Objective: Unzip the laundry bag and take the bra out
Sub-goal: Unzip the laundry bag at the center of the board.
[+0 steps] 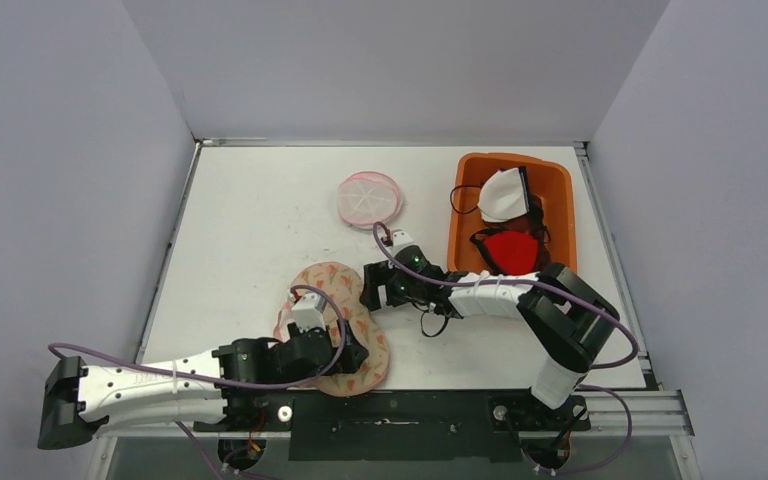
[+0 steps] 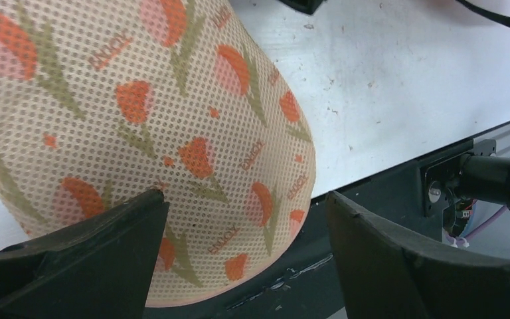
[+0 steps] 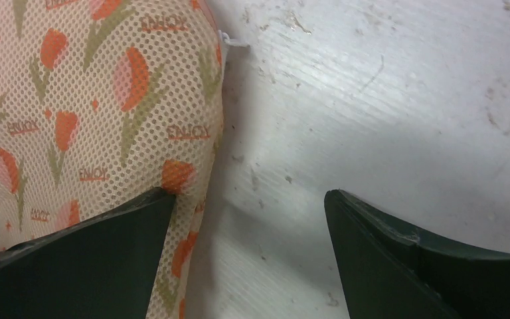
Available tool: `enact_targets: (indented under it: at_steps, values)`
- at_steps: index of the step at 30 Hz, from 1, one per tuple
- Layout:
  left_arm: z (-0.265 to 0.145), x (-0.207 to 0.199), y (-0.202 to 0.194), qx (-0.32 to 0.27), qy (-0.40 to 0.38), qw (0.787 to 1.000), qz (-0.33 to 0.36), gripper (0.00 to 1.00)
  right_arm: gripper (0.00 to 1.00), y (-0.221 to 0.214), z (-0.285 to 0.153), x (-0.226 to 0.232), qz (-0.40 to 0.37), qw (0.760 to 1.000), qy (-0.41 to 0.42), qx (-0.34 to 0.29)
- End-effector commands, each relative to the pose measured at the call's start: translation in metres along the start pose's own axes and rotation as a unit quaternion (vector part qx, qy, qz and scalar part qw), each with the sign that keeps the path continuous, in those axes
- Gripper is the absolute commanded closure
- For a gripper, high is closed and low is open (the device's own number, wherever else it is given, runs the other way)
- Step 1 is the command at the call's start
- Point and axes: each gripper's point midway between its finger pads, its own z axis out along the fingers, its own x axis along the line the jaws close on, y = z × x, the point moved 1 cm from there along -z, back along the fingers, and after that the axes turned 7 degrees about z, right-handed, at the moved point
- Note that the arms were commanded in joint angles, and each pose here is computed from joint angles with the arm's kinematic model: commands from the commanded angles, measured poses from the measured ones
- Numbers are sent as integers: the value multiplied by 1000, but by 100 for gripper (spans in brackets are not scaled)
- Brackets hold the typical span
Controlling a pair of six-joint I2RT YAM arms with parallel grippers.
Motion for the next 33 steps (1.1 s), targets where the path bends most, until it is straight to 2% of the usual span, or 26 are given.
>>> enact_targets:
  at_steps: [1, 9, 15, 18, 21, 23, 25, 28, 33]
  values:
    - [5, 4, -6, -10, 0, 999, -40, 15, 15, 16, 11, 30, 13, 998, 63, -26]
    - [11, 51, -14, -41, 61, 996, -48, 19, 42, -18, -19, 17, 29, 997, 71, -24]
    - [14, 85, 12, -83, 138, 987, -27, 19, 42, -76, -58, 18, -23, 998, 65, -9]
    - [24, 81, 28, -85, 128, 988, -21, 21, 40, -101, -72, 26, -50, 996, 70, -1]
    - [30, 80, 50, -100, 135, 986, -5, 21, 39, -106, -83, 25, -62, 996, 56, -17]
    - [35, 84, 60, -100, 158, 982, 15, 21, 36, -99, -92, 26, -63, 996, 57, -38]
    - [32, 90, 71, -96, 191, 977, 18, 20, 28, -83, -101, 26, -60, 994, 48, -72]
    - [11, 91, 88, -110, 225, 968, -9, 13, 17, -41, -117, 26, -59, 988, 23, -139]
    - [-17, 68, 99, -126, 152, 978, -62, 9, 15, 41, -102, 21, -5, 984, 26, -177]
